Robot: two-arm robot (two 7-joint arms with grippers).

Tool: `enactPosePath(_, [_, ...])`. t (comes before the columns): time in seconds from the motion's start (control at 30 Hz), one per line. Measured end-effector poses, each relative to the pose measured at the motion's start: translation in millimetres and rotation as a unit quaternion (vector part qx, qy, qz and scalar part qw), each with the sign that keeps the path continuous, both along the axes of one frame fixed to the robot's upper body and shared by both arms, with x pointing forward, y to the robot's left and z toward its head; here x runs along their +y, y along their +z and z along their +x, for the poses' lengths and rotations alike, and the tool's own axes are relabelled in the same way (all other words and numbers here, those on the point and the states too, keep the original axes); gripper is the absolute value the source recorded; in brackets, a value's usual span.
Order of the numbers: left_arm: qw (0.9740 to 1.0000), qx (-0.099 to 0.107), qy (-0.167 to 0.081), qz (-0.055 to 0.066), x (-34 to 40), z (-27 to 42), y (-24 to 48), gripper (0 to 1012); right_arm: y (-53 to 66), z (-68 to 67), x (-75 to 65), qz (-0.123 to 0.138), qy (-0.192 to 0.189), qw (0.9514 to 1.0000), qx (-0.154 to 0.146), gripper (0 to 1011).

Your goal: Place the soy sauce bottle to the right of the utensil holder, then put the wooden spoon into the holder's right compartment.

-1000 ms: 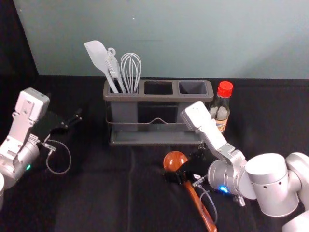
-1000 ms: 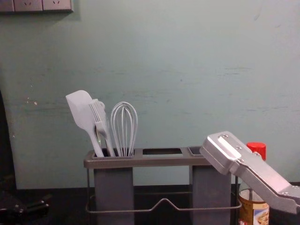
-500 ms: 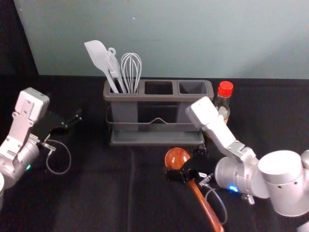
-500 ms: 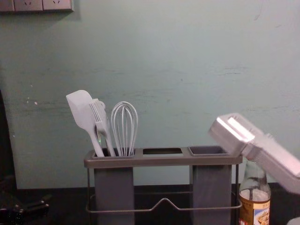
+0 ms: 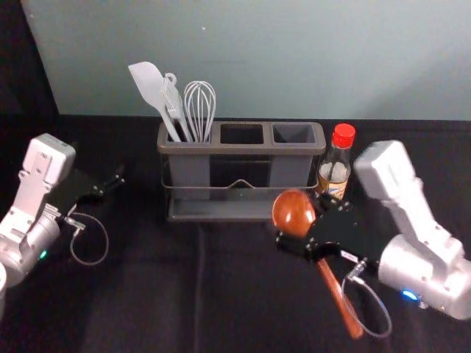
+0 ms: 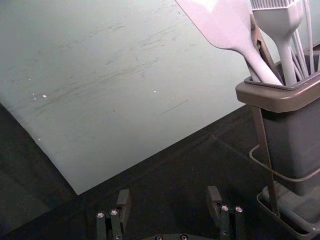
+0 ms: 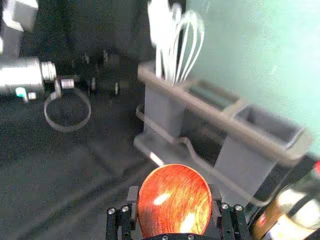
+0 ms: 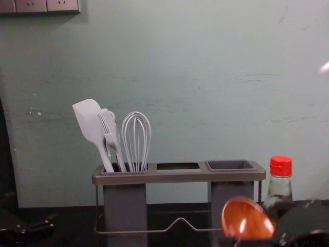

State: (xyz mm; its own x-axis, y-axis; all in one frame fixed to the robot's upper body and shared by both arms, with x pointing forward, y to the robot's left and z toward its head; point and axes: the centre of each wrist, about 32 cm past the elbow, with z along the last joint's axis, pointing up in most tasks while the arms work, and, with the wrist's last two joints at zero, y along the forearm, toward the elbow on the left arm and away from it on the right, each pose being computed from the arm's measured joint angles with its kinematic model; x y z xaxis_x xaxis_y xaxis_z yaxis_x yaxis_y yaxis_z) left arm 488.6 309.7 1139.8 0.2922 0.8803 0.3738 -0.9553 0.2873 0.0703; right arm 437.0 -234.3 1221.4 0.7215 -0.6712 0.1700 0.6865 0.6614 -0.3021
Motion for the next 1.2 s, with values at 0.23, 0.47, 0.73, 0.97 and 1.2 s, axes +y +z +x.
enactPosePath(0.23, [1.0000, 0.000, 0.000, 0.000, 0.0, 0.0, 0.0, 1005, -16.5, -21.2, -16.9, 0.068, -0.018, 0.9905, -0.118, 842])
enactPosePath(0.47, [1.0000, 0.000, 0.000, 0.000, 0.0, 0.0, 0.0, 1005, -37.3, -28.8, -23.0, 0.128, -0.045, 0.9705, -0.199, 841])
enactPosePath(0.73, [1.0000, 0.000, 0.000, 0.000, 0.0, 0.0, 0.0, 1005, -50.0, -30.3, -21.9, 0.148, -0.064, 0.9556, -0.247, 842])
enactPosePath(0.97, [1.0000, 0.000, 0.000, 0.000, 0.0, 0.0, 0.0, 1005, -51.3, -30.2, -21.8, 0.148, -0.067, 0.9547, -0.249, 842])
enactPosePath(1.2, [1.0000, 0.000, 0.000, 0.000, 0.0, 0.0, 0.0, 1005, -50.5, -29.8, -21.4, 0.146, -0.066, 0.9556, -0.247, 842])
